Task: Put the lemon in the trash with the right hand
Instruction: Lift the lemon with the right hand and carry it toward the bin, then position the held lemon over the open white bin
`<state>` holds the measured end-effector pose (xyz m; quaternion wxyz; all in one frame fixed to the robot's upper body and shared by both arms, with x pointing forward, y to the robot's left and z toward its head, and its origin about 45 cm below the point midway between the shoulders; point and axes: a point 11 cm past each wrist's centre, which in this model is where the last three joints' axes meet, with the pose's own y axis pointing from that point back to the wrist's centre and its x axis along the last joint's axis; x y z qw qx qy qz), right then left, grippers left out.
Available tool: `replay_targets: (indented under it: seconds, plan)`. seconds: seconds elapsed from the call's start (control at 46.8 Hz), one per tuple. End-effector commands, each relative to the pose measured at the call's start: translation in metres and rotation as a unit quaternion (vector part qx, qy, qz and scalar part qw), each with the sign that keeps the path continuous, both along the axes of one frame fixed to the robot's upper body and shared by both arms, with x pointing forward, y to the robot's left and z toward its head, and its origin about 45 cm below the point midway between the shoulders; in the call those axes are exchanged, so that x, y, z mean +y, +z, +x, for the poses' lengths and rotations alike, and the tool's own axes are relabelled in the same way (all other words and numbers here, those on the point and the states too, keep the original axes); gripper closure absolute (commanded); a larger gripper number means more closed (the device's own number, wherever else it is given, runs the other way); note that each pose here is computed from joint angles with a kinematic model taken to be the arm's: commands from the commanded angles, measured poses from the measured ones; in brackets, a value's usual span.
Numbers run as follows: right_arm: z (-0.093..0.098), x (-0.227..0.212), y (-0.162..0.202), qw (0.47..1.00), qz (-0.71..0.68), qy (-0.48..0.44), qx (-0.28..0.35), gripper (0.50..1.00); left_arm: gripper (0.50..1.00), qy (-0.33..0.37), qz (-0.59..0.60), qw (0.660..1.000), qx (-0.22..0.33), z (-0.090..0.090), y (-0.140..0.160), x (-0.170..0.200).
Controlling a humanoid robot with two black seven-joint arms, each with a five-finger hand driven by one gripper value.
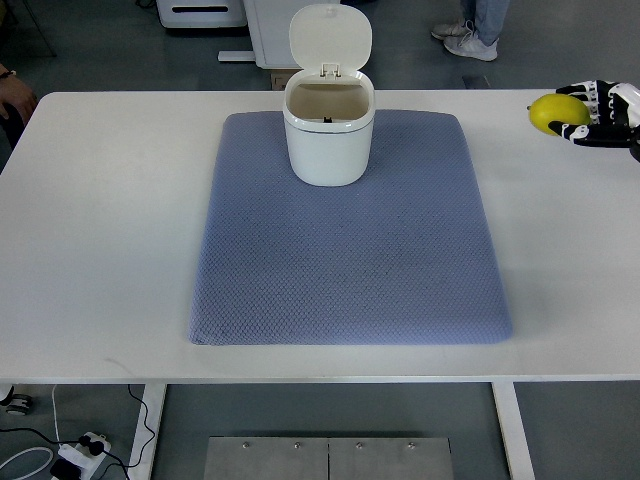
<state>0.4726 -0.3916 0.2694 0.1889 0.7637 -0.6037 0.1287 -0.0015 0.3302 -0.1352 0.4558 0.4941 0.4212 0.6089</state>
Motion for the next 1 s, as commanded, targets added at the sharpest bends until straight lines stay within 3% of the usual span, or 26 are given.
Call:
replay_targets:
  seconds: [0.0, 0.15, 0.47, 0.984]
  plan:
    - [0.004, 0.004, 0.004, 1.0, 0.012, -0.001, -0.001, 0.956, 0.5, 0.0, -0.001, 1.0, 0.0, 0.0, 0.0, 0.0]
    - [0.019, 0.042, 0.02, 0.999, 0.029, 0.031, -0.018, 0.954, 0.5, 0.0, 0.0, 1.0, 0.0, 0.0, 0.0, 0.0]
    - [0.035, 0.125, 0.035, 0.993, 0.054, 0.103, -0.033, 0.95, 0.5, 0.0, -0.001, 1.0, 0.0, 0.0, 0.0, 0.0]
    - [0.034, 0.213, 0.043, 0.982, 0.068, 0.175, -0.027, 0.944, 0.5, 0.0, 0.0, 1.0, 0.0, 0.0, 0.0, 0.0]
